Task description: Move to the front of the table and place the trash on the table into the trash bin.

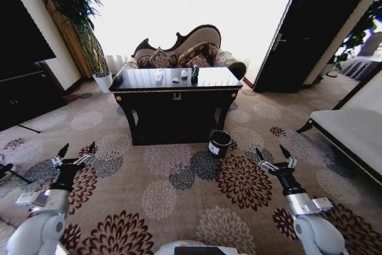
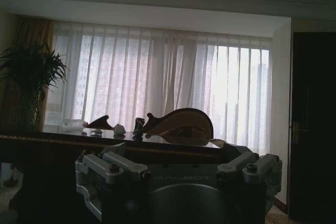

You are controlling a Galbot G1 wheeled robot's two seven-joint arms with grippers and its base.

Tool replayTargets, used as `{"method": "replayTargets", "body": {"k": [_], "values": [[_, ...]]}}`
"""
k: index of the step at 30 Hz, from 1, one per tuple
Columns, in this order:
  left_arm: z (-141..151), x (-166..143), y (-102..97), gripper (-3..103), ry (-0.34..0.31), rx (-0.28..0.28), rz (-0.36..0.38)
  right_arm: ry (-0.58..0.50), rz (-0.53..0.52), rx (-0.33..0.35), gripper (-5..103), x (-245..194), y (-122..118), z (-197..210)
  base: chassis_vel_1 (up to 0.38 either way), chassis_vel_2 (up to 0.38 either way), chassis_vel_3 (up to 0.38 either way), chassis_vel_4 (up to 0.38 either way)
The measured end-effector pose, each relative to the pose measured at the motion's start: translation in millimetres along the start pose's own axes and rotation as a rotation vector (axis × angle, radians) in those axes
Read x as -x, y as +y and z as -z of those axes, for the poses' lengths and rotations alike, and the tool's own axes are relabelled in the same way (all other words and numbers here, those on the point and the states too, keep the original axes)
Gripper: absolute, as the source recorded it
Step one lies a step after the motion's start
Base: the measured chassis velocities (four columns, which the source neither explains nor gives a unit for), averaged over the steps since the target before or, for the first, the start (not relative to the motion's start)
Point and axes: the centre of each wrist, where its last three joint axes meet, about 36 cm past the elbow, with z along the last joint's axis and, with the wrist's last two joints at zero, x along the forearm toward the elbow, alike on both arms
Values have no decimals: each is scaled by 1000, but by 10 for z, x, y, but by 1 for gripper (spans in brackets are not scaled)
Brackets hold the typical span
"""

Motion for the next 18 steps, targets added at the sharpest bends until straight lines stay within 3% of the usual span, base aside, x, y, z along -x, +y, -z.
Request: {"method": "replayTargets", "body": {"k": [18], "values": [[-13,-21,-16,100,-4,-5,1,0,23,-7,100,11,-58,-7,0,0,0,0]]}}
